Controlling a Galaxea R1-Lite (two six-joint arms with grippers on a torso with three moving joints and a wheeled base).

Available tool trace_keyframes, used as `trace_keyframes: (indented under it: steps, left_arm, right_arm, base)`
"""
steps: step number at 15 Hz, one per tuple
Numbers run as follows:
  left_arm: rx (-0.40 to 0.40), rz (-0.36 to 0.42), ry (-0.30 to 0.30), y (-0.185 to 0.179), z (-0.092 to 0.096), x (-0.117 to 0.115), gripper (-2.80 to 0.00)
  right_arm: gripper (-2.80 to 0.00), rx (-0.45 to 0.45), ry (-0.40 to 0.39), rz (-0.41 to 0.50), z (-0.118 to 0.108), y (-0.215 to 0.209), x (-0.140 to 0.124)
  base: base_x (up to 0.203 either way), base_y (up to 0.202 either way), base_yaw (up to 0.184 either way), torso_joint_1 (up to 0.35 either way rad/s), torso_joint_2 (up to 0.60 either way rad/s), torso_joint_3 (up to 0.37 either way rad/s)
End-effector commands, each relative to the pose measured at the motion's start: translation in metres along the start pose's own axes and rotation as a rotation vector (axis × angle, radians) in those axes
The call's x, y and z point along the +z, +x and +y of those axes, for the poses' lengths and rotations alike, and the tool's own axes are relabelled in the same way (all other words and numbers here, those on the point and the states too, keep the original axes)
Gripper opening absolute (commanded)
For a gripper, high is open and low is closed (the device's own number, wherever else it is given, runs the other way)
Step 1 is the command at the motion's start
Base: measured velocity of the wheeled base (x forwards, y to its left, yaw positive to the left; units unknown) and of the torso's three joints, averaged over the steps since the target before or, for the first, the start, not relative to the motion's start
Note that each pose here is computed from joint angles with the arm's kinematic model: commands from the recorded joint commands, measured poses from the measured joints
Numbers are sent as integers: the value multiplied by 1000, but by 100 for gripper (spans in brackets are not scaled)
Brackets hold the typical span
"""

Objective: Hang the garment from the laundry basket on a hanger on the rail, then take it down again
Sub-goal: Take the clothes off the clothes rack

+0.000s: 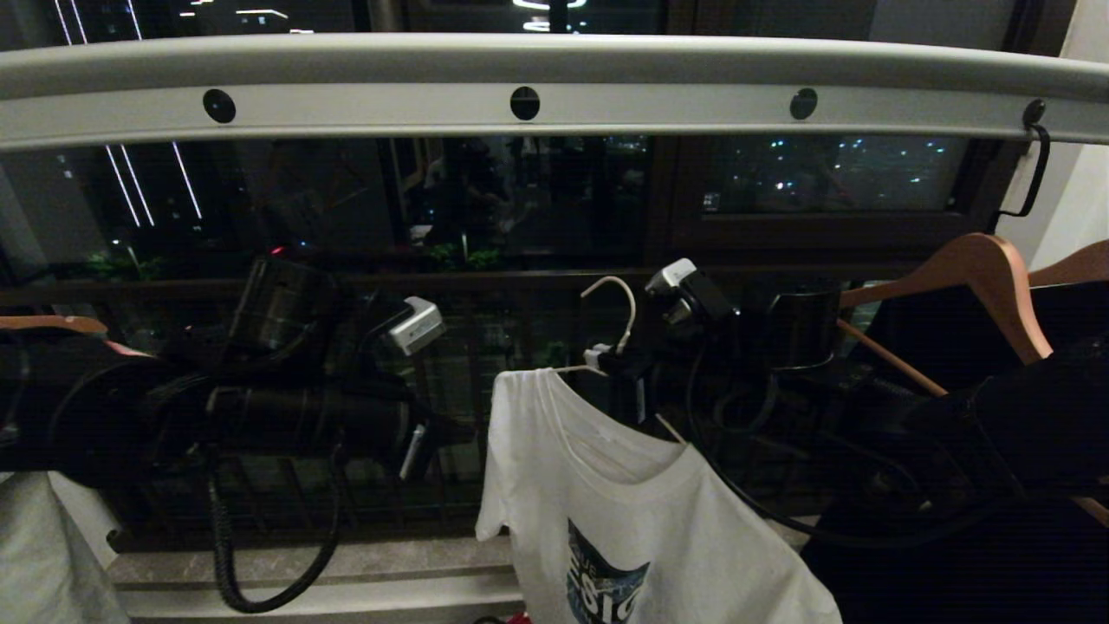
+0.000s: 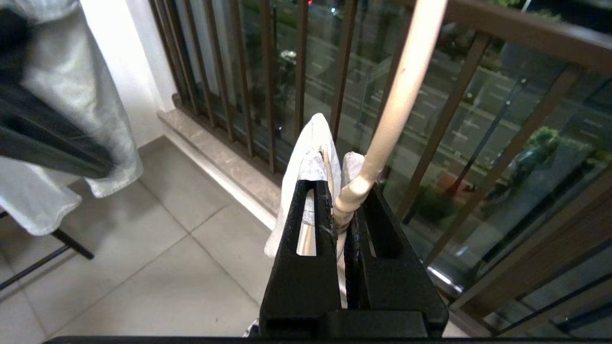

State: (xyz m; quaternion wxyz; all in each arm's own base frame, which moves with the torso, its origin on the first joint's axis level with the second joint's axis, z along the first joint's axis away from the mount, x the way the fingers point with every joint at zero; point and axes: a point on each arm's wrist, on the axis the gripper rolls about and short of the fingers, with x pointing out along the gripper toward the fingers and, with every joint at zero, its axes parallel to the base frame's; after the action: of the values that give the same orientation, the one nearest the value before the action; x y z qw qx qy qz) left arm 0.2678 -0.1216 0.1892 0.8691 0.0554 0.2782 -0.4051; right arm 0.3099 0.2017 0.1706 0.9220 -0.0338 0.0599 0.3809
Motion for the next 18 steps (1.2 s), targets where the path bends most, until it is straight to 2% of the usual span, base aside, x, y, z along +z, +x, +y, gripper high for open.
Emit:
trace_keyframes:
  steps: [1,3,5,7,11,14,17,18]
  left_arm:
    - [-23,37,-99,34,7,-1,0]
    - [-6,41,-127,48,7,2,0]
    - [35,-21,-152,59,5,7,0]
    - [151,-43,-156,78,2,4,0]
    - [317,-106,-130,111,1,-2,0]
    - [403,-136,-108,126,3,-8,0]
    - [509,-177,-61,140,9,-12,0]
    - [545,-182,-28,142,11,-13,0]
  right_arm:
    - [-280,3,3,20,-1,9,-9]
    - [-280,5,5,25,-1,11,-12]
    - [-280,9,3,22,1,10,-10]
    - [-280,17,2,22,4,10,-10]
    - [-280,25,-2,10,8,7,-5]
    - [-280,27,-3,6,8,7,-4]
    - [-280,26,-3,4,8,6,-3]
    - [-280,27,-3,5,8,6,-4]
  base:
    - [0,0,0,0,0,0]
    - [0,0,0,0,0,0]
    - [0,0,0,0,0,0]
    - [0,0,0,0,0,0]
    - [0,0,0,0,0,0]
    - [0,0,0,0,0,0]
    - [0,0,0,0,0,0]
    - [0,0,0,0,0,0]
